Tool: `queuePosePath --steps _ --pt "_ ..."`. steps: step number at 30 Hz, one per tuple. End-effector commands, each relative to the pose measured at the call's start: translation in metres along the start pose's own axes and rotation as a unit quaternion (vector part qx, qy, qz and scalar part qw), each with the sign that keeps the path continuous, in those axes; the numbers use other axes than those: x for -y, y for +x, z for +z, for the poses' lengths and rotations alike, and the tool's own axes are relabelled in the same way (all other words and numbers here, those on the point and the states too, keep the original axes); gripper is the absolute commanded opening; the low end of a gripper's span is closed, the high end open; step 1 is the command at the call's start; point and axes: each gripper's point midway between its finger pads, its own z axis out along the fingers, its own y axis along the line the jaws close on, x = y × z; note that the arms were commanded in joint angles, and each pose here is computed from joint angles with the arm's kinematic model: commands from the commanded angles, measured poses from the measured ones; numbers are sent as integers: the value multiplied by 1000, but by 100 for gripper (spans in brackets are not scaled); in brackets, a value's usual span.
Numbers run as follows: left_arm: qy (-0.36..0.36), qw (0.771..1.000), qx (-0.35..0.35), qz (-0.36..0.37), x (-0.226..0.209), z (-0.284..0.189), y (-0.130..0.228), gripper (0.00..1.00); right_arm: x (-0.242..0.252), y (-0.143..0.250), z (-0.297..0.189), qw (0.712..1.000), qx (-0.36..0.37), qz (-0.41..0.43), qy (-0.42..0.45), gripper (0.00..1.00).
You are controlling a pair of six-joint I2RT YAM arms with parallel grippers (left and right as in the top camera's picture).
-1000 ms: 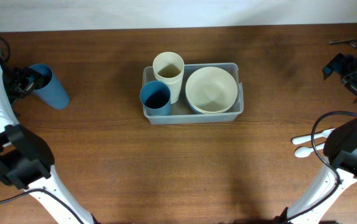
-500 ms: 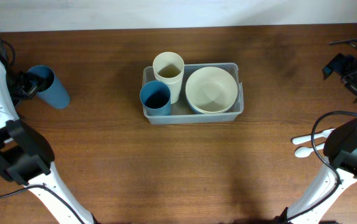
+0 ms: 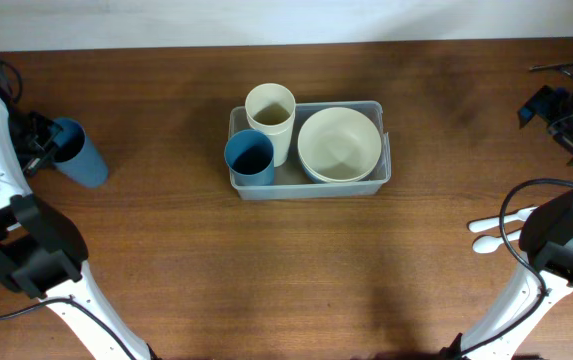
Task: Pack container
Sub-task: 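Move the left gripper to the second blue cup and grasp it, then lift the blue cup and carry it right over the first blue cup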
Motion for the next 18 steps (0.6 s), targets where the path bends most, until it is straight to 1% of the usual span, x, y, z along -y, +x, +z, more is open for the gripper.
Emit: queuePosePath --steps 1,6,10,14,16,18 --pt "-19 1000 -8 -2 -8 8 0 1 6 -2 -3 1000 7 8 6 99" --pt "-19 1000 -8 -2 -10 -4 3 2 6 -2 -3 1000 7 8 6 99" --pt "-7 1000 8 0 -10 -31 3 1 6 -2 -3 1000 7 8 6 99" --pt "101 992 36 74 20 -78 7 2 6 -2 -3 1000 7 8 6 99" --pt "155 982 51 97 32 -107 15 2 6 -2 -3 1000 7 8 6 99" --pt "206 966 81 135 41 -148 32 2 6 -2 -3 1000 7 8 6 99"
